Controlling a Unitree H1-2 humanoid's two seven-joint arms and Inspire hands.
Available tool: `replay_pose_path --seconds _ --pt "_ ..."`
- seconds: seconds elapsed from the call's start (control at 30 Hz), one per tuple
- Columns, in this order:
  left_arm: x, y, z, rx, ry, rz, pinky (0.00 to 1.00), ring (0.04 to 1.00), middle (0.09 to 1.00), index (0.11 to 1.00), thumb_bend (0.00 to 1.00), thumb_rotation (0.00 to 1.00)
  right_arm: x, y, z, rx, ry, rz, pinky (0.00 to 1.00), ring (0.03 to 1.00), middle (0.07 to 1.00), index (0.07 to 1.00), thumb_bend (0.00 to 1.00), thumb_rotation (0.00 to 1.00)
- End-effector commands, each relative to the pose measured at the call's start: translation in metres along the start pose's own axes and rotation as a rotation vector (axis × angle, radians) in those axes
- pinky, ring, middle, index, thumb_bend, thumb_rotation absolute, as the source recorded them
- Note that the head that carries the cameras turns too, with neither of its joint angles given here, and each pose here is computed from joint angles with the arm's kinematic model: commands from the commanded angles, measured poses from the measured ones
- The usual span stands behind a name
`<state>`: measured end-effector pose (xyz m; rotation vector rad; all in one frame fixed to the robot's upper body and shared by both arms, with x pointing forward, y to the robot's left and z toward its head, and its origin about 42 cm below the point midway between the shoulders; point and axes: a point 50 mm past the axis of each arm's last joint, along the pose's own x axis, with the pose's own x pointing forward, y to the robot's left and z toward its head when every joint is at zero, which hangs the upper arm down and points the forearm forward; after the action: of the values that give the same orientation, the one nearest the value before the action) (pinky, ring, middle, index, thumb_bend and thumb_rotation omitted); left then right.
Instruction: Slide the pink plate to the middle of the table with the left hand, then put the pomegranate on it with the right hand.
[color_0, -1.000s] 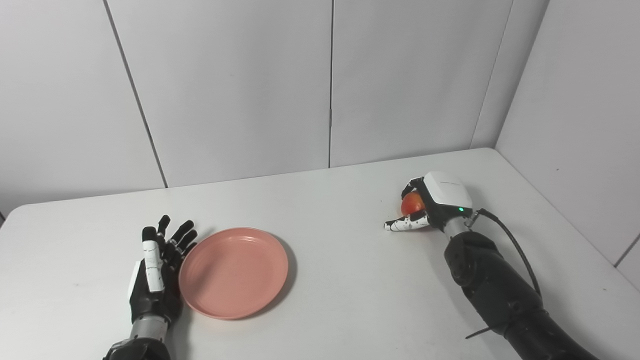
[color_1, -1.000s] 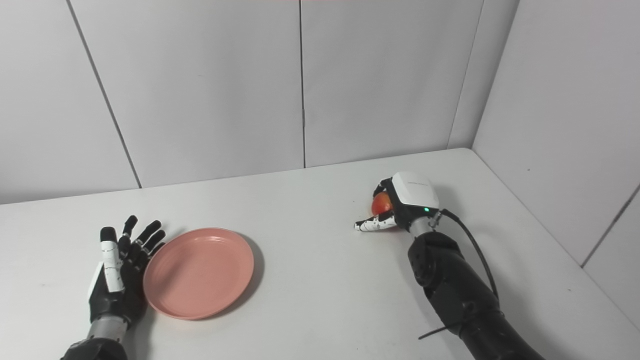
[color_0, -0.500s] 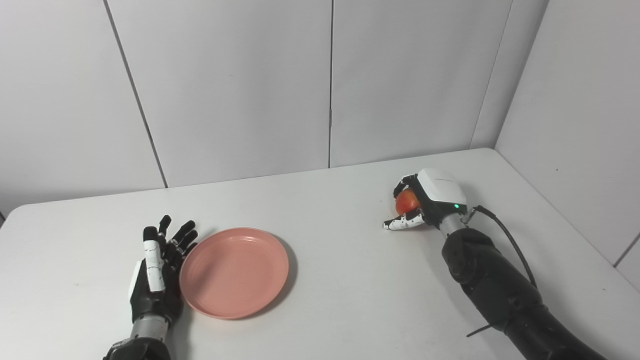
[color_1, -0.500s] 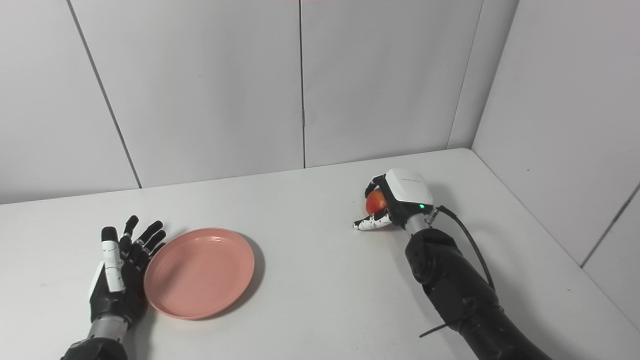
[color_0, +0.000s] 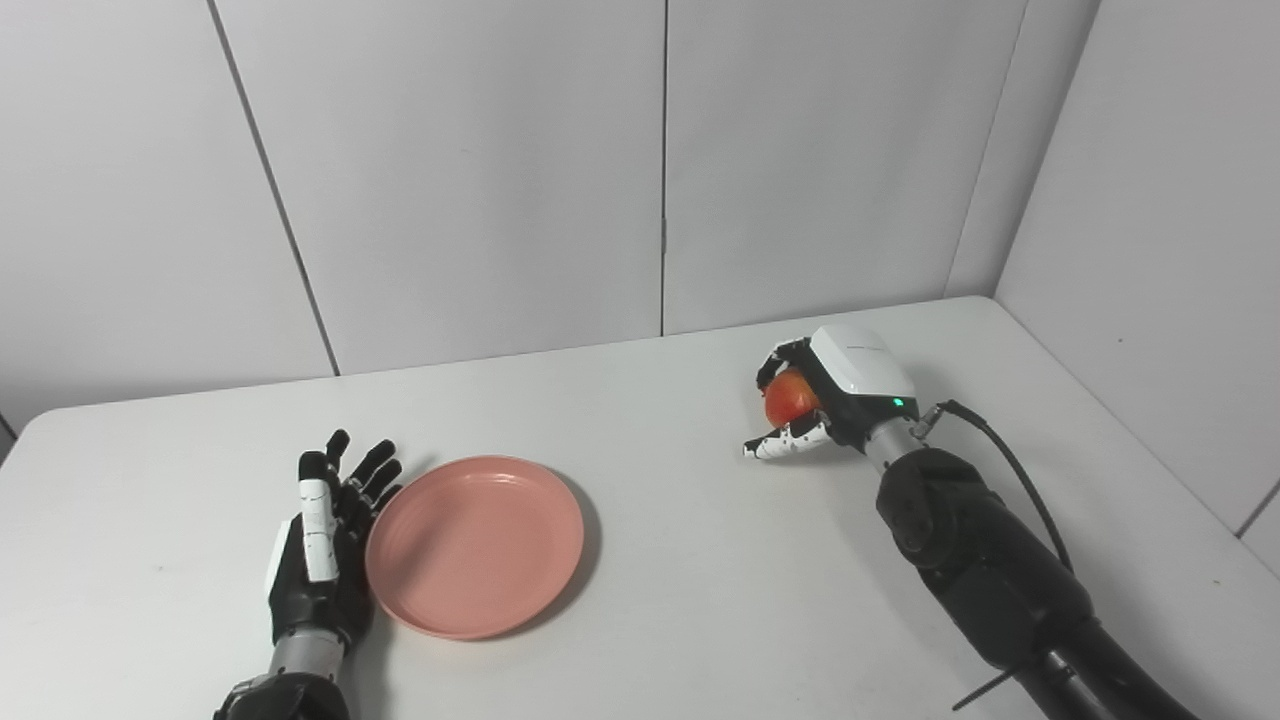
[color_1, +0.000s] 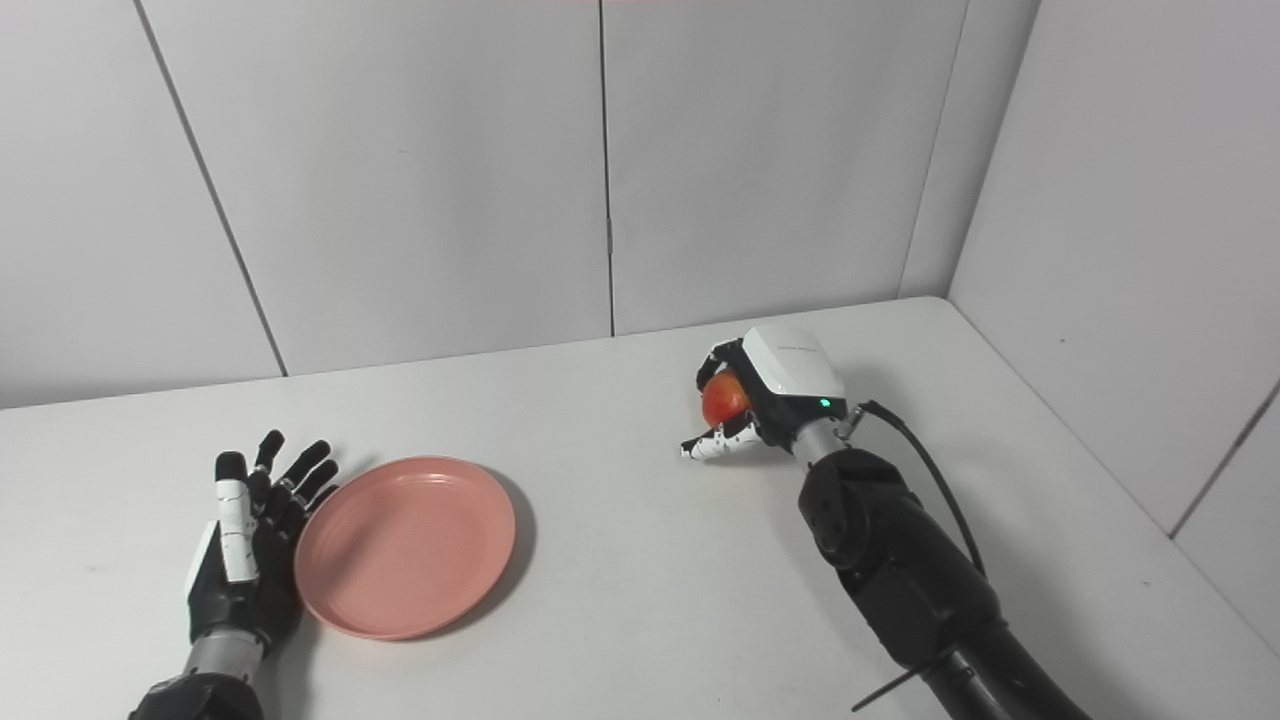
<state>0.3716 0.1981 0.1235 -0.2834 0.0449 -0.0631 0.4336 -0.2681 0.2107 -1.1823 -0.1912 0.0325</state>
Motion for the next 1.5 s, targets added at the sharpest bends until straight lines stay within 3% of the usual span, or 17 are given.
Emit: replay_pose_path --seconds 0.0,0.1,0.23,0.37,0.5,0.7,1.17,1.47 --pt "0.001 -0.014 0.001 -0.006 0.002 -0.014 0.9 0.892 0.865 1.0 0.91 0.95 0.015 -0.034 0.026 0.055 -0.067 -0.088 0.19 0.245 0.337 0.481 0.51 0.14" --pt "0.001 -0.021 0.0 -0.006 0.004 -0.013 0.87 0.881 0.854 1.0 0.91 0.95 0.015 -0.042 0.047 0.105 -0.117 -0.105 0.19 0.241 0.331 0.478 0.51 0.14" --pt "0.0 -0.028 -0.001 -0.003 0.005 -0.013 0.86 0.872 0.846 1.0 0.91 0.95 0.013 -0.047 0.074 0.161 -0.159 -0.103 0.23 0.292 0.395 0.482 0.51 0.15" --pt "-0.001 -0.036 -0.001 0.005 0.004 -0.008 0.84 0.863 0.838 1.0 0.9 0.96 0.009 -0.044 0.096 0.191 -0.218 -0.092 0.19 0.25 0.337 0.482 0.51 0.15" --pt "-0.001 -0.04 -0.002 0.019 0.003 -0.008 0.84 0.859 0.836 1.0 0.9 0.96 0.005 -0.038 0.114 0.206 -0.252 -0.081 0.19 0.255 0.347 0.482 0.51 0.15" --pt "-0.001 -0.043 -0.003 0.03 0.0 -0.021 0.85 0.873 0.846 1.0 0.88 1.0 0.001 -0.026 0.133 0.22 -0.284 -0.065 0.19 0.247 0.338 0.481 0.51 0.15" --pt "-0.001 -0.048 -0.005 0.024 0.005 -0.02 0.85 0.861 0.836 1.0 0.9 0.97 0.001 0.01 0.175 0.251 -0.376 0.02 0.18 0.237 0.321 0.48 0.51 0.15" --pt "-0.001 -0.053 -0.005 0.016 0.01 -0.024 0.85 0.862 0.835 1.0 0.91 0.97 0.003 0.024 0.188 0.245 -0.4 0.065 0.18 0.239 0.324 0.479 0.51 0.14"
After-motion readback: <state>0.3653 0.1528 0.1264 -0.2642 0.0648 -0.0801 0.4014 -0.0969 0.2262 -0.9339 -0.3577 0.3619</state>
